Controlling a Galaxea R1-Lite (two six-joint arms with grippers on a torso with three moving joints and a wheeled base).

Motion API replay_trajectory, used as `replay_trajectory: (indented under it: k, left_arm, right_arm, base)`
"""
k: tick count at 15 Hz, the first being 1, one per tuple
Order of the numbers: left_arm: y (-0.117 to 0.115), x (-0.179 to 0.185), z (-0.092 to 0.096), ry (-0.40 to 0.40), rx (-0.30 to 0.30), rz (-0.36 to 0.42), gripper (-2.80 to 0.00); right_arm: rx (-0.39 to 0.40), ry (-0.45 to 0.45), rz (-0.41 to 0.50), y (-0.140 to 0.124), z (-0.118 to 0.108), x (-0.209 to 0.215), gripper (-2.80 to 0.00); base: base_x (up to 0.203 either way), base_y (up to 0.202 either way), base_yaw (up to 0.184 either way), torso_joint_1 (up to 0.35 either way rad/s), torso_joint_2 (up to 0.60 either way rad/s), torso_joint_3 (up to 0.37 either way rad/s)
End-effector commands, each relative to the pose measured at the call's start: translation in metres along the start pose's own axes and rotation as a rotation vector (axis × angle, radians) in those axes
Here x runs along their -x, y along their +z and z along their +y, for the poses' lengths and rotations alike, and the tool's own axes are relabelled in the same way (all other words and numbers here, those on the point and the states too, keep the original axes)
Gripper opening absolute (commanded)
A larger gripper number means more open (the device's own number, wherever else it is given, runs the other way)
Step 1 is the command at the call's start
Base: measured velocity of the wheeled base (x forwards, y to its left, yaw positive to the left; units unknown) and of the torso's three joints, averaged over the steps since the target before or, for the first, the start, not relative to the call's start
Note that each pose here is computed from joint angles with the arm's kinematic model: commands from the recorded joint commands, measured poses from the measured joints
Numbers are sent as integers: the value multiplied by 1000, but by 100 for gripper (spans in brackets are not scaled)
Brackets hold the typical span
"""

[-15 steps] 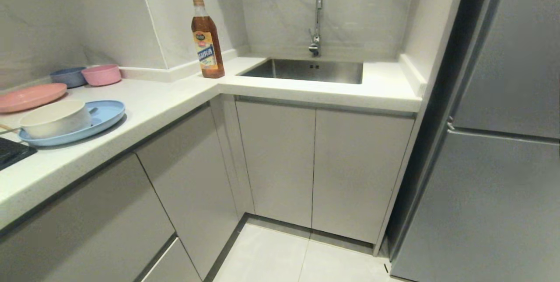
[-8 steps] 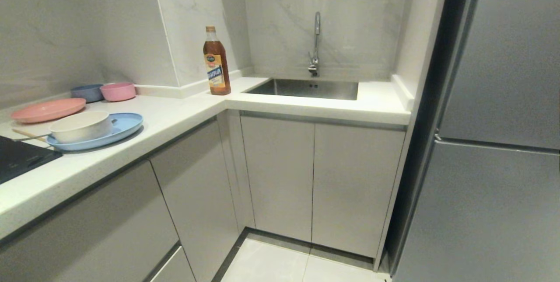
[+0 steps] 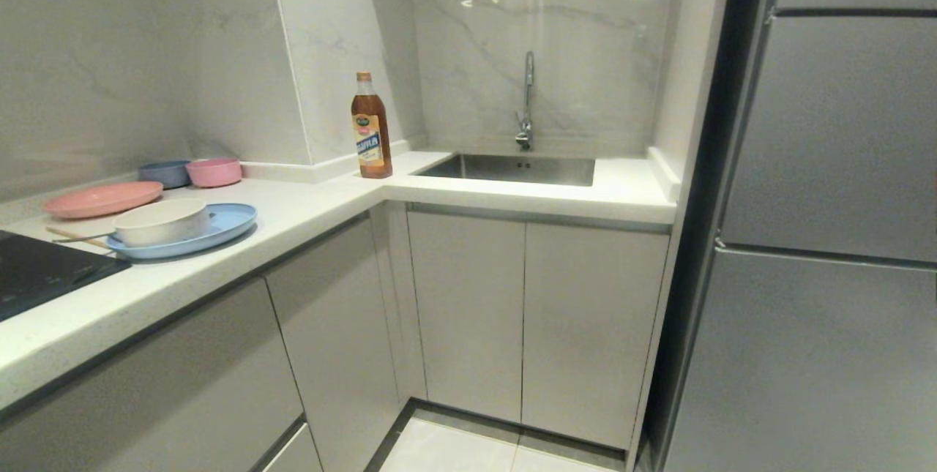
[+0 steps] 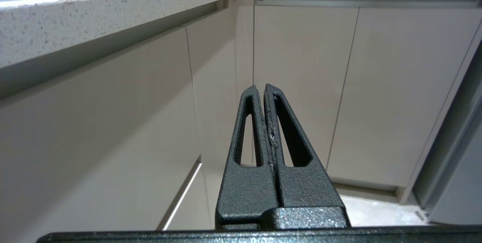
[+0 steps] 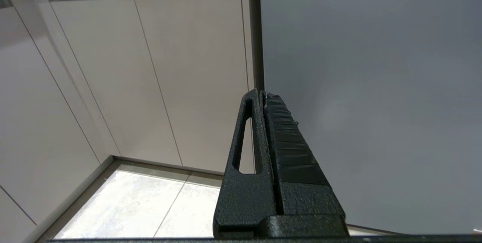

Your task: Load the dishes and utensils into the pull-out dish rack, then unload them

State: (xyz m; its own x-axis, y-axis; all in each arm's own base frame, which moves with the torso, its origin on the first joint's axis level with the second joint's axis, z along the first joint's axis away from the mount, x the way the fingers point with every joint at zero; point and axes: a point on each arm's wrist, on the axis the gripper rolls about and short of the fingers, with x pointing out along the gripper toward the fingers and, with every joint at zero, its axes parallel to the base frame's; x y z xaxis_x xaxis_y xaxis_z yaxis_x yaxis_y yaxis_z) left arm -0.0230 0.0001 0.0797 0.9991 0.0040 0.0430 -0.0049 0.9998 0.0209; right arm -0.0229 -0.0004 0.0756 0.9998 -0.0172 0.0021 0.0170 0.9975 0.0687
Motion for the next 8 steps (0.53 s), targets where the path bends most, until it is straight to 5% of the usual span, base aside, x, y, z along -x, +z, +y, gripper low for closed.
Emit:
replay_trajectory:
  k: [1,8]
  left_arm:
    - [-5,-1,0,2,10,18,-280]
    - [-5,-1,0,12,39,17,-280]
  right_arm:
    - [0,0,1,0,0,0,-280]
    - [0,0,1,0,0,0,-280]
  base:
    - [0,0,0,0,0,0]
    - [0,0,0,0,0,0]
